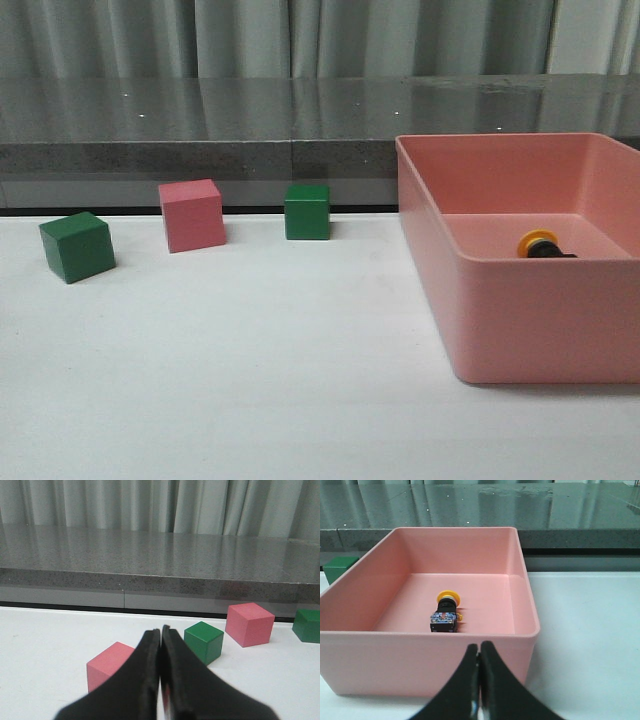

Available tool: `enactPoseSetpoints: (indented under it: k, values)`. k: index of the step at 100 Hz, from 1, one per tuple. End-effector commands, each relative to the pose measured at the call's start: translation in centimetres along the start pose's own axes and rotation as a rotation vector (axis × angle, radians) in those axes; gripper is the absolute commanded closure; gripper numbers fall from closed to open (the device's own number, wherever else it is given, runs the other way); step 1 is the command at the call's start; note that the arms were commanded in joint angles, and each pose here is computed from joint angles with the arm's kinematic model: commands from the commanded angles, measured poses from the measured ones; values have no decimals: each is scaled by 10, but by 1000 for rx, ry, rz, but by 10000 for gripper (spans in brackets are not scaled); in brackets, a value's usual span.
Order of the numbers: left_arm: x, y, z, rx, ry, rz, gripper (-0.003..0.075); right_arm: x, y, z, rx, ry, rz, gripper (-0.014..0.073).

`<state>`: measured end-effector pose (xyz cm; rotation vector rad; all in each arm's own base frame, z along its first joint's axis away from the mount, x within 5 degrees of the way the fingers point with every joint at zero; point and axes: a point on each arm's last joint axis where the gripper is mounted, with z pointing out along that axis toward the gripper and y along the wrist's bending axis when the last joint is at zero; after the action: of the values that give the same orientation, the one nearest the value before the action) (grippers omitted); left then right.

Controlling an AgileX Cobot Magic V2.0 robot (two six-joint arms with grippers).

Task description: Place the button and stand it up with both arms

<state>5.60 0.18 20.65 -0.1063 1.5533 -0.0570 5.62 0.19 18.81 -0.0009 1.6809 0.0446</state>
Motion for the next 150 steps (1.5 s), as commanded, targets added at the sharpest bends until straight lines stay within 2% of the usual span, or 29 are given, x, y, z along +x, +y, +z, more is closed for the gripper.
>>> enactPoseSetpoints:
  k: [1, 47, 70, 77, 89, 102, 114, 129, 136, 150]
  values:
    - [1, 0, -2, 6, -81, -11, 739, -13, 0, -3, 4, -115, -13, 662]
    - [1, 0, -2, 6, -81, -11, 739, -13, 0, -3, 4, -116, -13, 662]
    - [1, 0, -2, 6, -81, -11, 739, -23, 0, -5, 4, -226, -14, 662]
    - [1, 0, -2, 6, -81, -11, 739, -28, 0, -6, 4, -222, -14, 662]
    - [1, 0, -2, 6, -81, -11, 739, -48, 1, -13, 1, -155, -13, 662]
    - [1, 0, -2, 6, -81, -11, 739, -87, 3, -20, -7, -124, 0, 662]
    - [1, 0, -2, 6, -81, -11, 739, -122, 4, -18, -9, -13, -1, 662]
    - [1, 0, -2, 17, -80, -11, 739, -157, 6, 1, -11, 188, -8, 662]
    - [1, 0, -2, 17, -80, -11, 739, -171, 6, 13, -12, 232, -6, 662]
    - [1, 0, -2, 17, -80, -11, 739, -190, 9, 37, -35, 238, 41, 662]
